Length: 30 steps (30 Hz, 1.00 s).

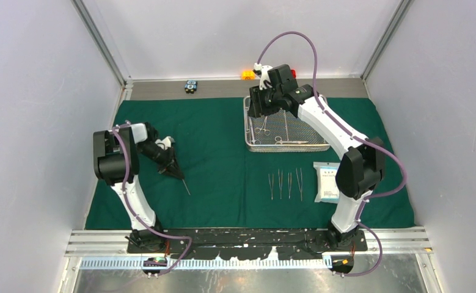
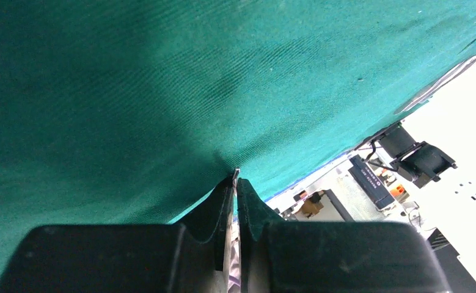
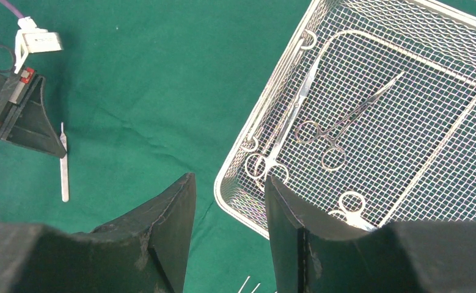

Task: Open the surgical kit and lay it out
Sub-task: Place the medical item in the surgical kit.

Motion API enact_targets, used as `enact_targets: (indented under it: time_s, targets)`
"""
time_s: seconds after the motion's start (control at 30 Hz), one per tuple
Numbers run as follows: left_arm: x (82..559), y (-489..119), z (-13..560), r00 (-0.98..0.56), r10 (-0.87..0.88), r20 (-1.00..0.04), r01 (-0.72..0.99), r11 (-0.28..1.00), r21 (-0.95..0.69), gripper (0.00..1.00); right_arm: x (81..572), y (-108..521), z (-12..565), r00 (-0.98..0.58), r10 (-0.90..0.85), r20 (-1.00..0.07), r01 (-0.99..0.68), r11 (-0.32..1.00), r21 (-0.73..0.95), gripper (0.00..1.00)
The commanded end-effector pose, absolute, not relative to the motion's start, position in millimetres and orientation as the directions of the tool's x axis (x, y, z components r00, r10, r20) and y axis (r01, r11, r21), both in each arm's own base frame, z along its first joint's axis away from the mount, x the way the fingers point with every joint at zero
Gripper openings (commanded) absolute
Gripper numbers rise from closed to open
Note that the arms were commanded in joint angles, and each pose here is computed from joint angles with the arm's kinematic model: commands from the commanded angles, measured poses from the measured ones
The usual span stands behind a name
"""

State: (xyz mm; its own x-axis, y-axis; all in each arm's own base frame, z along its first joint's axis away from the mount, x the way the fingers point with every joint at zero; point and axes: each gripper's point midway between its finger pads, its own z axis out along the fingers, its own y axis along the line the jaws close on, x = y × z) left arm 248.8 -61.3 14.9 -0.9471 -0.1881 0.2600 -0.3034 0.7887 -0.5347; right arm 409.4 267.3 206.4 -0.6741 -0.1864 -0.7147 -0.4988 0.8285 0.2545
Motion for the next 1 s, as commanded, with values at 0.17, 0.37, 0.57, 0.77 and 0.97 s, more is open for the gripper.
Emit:
enact_targets:
  time_s: [0.17,0.37,0.57,0.77,0.97]
  targets:
    - [253,-45,13,-0.964,-0.127,0.235,-0.231,0.841,-0.49,0.03,415,273,222,-0.631,-0.174,-0.756,-0.521,0.817,0.248,0.51]
    - [245,-44,13,-0.957,-0.035,0.288,-0.184,0.841,-0.509,0.0,414,275,220,-0.637,-0.168,-0.752,-0.522,0.812,0.261,0.51]
    - [246,-49,18,-0.965,0.079,0.249,-0.061,0.859,-0.508,0.0,413,274,220,-0.639,-0.163,-0.752,-0.52,0.812,0.266,0.51]
    - [248,-45,23,-0.967,0.143,0.21,0.024,0.874,-0.486,0.0,413,275,218,-0.64,-0.162,-0.751,-0.52,0.811,0.268,0.51]
    - [249,-41,22,-0.964,0.185,0.193,0.078,0.884,-0.462,0.0,413,275,216,-0.645,-0.164,-0.747,-0.519,0.811,0.27,0.51]
